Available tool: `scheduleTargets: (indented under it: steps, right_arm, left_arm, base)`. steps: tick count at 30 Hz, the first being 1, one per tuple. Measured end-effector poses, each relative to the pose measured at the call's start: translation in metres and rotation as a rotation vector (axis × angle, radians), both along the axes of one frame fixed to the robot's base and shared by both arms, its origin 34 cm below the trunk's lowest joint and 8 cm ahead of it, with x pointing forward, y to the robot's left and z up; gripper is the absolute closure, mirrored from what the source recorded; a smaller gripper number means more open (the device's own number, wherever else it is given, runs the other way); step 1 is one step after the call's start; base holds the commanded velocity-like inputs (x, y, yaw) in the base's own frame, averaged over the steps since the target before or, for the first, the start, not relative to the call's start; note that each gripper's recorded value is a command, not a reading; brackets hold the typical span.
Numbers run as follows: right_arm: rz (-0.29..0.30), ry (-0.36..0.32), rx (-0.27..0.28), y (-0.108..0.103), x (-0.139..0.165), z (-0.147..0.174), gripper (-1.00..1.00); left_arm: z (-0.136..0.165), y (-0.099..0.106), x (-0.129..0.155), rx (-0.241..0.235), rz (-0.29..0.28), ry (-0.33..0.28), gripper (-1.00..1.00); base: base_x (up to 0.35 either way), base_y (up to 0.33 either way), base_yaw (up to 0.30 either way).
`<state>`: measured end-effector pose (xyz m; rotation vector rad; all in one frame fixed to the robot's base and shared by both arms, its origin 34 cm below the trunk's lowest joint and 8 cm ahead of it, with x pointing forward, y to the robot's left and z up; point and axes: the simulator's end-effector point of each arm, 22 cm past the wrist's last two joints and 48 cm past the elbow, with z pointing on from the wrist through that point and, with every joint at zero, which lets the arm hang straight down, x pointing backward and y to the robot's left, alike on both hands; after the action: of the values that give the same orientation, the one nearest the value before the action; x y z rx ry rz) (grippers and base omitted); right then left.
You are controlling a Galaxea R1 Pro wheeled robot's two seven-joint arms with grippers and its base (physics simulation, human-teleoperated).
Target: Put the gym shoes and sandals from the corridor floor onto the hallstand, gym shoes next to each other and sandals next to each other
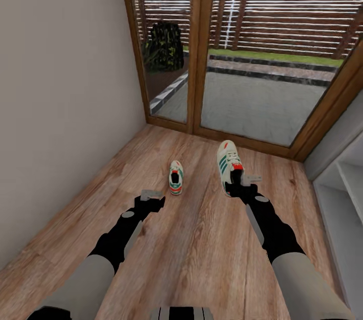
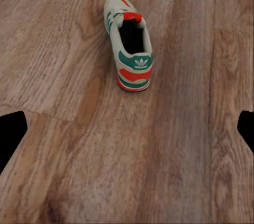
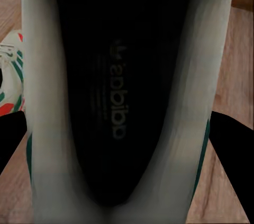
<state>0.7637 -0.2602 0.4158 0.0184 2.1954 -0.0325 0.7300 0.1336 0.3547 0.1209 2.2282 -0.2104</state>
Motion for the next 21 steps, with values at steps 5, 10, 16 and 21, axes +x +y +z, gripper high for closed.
scheduleTargets:
  steps: [5, 10, 16, 21]
  right_arm:
    - [0.000, -0.004, 0.000, 0.000, 0.003, 0.014, 1.00]
    - [0.000, -0.008, 0.000, 0.000, 0.007, 0.028, 1.00]
    - [0.000, -0.010, 0.000, 0.000, 0.008, 0.034, 1.00]
    - [0.001, -0.011, 0.000, 0.000, 0.008, 0.035, 1.00]
  left_arm:
    - [0.014, 0.000, 0.004, 0.000, 0.000, -0.004, -1.00]
    - [0.028, 0.000, 0.007, 0.000, 0.000, -0.009, -1.00]
    - [0.034, 0.000, 0.009, 0.001, 0.000, -0.011, -1.00]
    - [0.034, 0.000, 0.009, 0.000, 0.000, -0.011, -1.00]
  base:
    - [0.000, 0.000, -0.270]
    - [0.000, 0.000, -0.242]
    - [0.000, 0.000, -0.058]
    - [0.119, 0.000, -0.004]
